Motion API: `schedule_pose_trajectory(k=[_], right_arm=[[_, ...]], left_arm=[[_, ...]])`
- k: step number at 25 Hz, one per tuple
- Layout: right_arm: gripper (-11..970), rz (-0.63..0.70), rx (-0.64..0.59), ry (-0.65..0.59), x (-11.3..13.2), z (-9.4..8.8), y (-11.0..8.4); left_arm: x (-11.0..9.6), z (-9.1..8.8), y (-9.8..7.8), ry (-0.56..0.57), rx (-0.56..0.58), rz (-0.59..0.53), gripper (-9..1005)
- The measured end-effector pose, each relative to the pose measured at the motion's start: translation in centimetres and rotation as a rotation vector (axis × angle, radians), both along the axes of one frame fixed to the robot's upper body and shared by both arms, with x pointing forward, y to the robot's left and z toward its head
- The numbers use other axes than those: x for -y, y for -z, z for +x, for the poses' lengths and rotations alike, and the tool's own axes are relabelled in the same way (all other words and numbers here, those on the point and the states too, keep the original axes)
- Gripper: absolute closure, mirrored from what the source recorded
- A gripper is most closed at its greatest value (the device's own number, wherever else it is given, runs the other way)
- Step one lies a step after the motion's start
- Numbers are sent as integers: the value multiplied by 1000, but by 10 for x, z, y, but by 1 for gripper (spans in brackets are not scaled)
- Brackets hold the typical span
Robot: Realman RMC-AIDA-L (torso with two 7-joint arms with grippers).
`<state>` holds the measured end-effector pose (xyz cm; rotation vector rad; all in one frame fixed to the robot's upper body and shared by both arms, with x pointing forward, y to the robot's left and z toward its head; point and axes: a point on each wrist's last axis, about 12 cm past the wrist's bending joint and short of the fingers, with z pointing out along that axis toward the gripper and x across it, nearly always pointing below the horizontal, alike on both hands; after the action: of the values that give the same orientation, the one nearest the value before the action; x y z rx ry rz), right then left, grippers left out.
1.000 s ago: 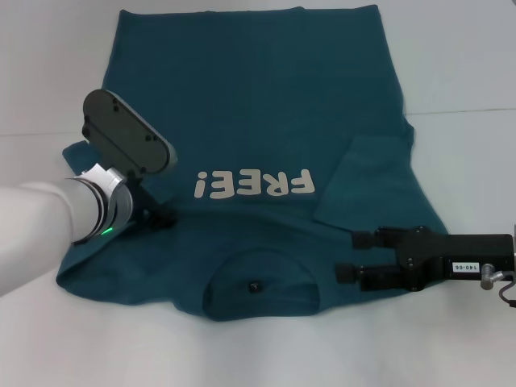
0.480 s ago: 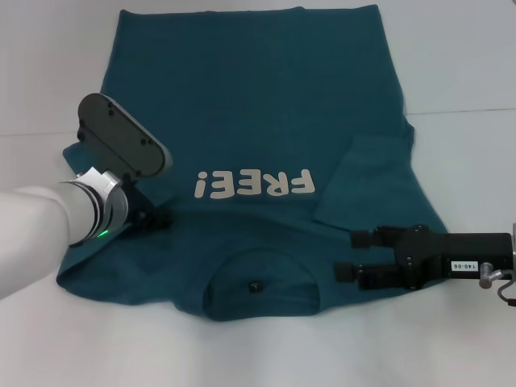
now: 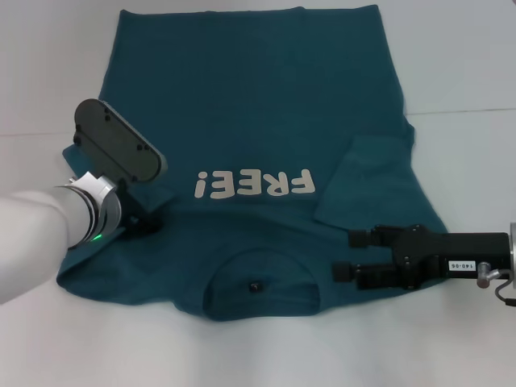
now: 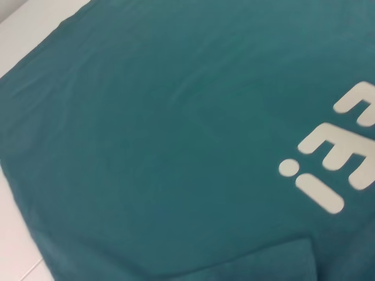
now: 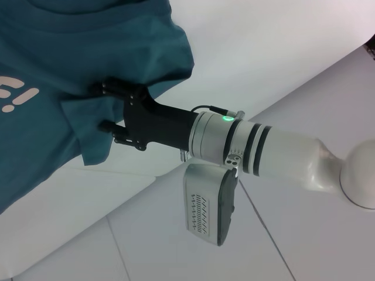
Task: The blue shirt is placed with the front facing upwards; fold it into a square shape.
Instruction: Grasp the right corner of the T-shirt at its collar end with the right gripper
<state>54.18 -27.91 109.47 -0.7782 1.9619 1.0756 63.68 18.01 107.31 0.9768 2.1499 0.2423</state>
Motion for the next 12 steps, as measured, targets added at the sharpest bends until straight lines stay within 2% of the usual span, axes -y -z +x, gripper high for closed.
schedule_pose_trajectory(k=[6, 12], right_arm=[[13, 1, 0, -2, -1, 0, 0], [13, 1, 0, -2, -1, 0, 0]], left_arm=[[-1, 0, 0, -8, 0, 0, 276], [0, 0, 0, 0, -5, 10, 398]])
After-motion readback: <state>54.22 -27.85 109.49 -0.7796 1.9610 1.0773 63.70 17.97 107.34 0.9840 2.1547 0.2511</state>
